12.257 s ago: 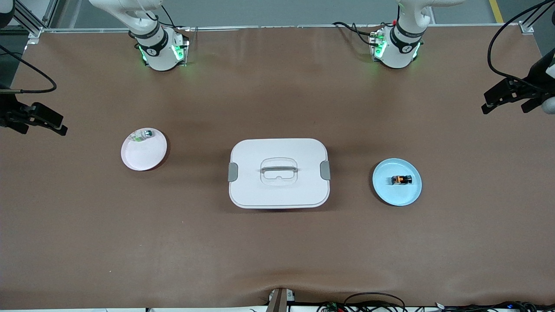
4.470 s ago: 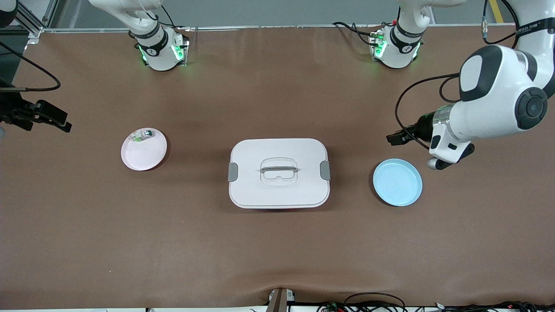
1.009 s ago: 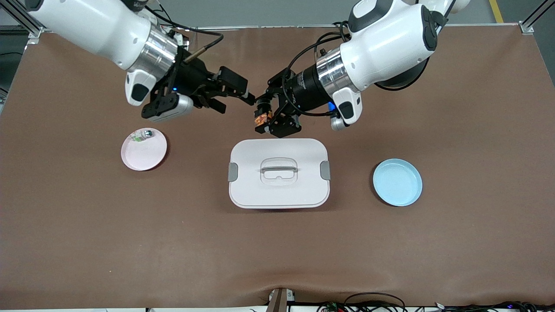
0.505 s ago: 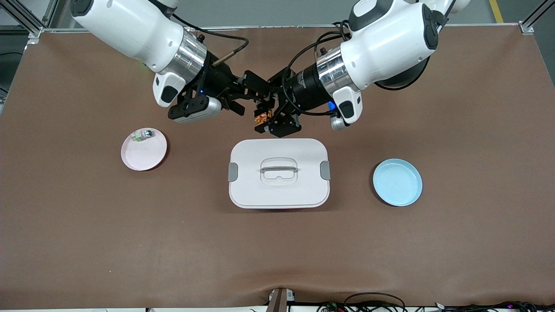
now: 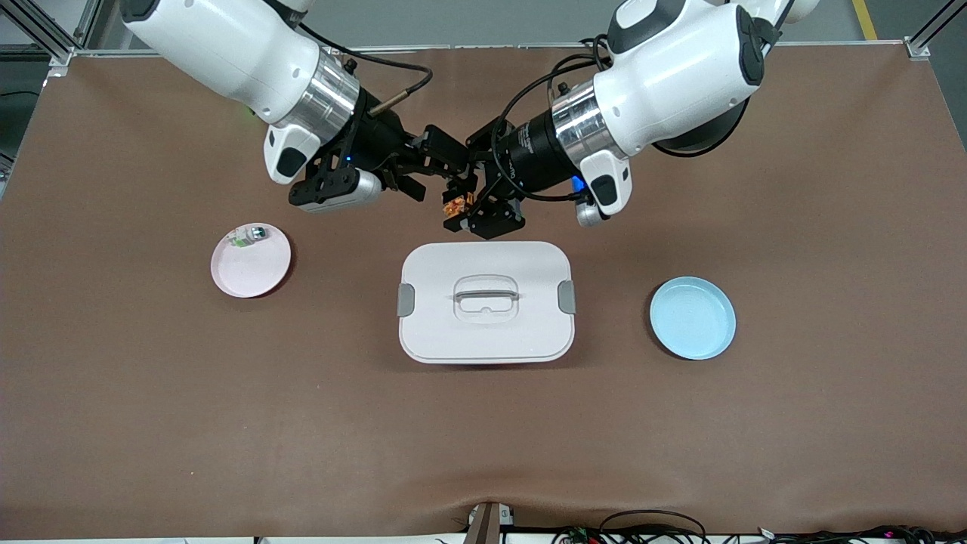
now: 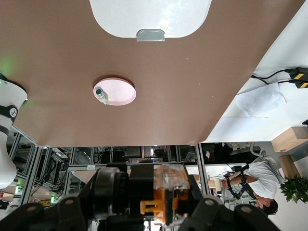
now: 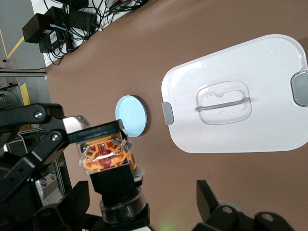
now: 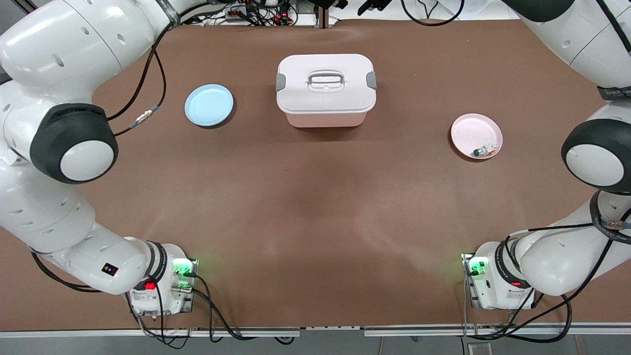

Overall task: Transfer orange switch to right arm and place
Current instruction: 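Close the right gripper on the orange switch beside the left gripper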

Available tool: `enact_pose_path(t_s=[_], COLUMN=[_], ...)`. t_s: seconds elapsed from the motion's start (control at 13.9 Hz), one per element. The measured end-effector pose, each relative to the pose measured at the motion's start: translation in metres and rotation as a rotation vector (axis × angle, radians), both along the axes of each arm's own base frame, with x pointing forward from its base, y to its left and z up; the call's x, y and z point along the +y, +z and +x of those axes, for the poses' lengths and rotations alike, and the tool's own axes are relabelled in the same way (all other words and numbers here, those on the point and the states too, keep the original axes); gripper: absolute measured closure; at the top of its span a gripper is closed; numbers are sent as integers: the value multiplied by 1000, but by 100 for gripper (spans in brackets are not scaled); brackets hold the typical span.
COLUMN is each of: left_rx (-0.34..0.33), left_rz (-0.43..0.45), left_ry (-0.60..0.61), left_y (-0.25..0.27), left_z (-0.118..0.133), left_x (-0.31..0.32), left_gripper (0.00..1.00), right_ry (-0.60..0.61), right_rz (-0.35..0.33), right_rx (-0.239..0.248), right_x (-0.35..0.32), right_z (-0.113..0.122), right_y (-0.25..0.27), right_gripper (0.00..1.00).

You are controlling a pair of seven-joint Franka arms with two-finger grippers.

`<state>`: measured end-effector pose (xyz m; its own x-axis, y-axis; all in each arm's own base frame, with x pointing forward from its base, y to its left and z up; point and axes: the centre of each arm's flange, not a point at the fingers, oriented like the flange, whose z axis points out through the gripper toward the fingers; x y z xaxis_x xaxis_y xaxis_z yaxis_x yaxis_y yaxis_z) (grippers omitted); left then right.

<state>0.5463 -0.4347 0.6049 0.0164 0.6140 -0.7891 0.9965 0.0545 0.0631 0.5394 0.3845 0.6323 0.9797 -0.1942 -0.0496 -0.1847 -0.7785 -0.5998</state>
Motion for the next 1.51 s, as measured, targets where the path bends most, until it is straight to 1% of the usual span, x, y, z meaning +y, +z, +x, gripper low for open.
enact_pose_path(t_s=[0.07,0.22,0.36,0.94,1.01,1.08,1.15,1.23,1.37,1.44,1.51], left_rx=[0,3,5,5,2,-1,-2,-3,-5,-12,-22], left_rz=[0,2,3,4,3,1,0,0,0,1,2], left_ry=[0,-3,-9,-8,-8,-6,-5,-3,-2,-6,-12], left_y=[0,-2,-2,-3,-3,-2,-1,-1,-1,-1,-1], left_z=[0,-1,-2,-1,-1,-1,-1,0,1,2,3], left_x=[0,-2,-4,-3,-3,-3,-2,-2,0,1,1], left_gripper=[28,28,28,28,22,14,3,0,0,0,0], right_ry=[1,0,15,17,9,5,3,3,2,8,31], right_rz=[1,9,8,7,8,6,4,2,0,-3,-17], right_rx=[-1,-11,-25,-27,-22,-17,-13,-10,-7,-13,-35], right_x=[0,2,4,5,5,5,5,5,6,5,5], right_z=[0,-1,-3,-2,-2,0,1,2,3,3,4], right_y=[1,7,11,11,10,8,5,3,1,1,0], right_gripper=[13,40,59,59,59,59,59,59,59,59,59])
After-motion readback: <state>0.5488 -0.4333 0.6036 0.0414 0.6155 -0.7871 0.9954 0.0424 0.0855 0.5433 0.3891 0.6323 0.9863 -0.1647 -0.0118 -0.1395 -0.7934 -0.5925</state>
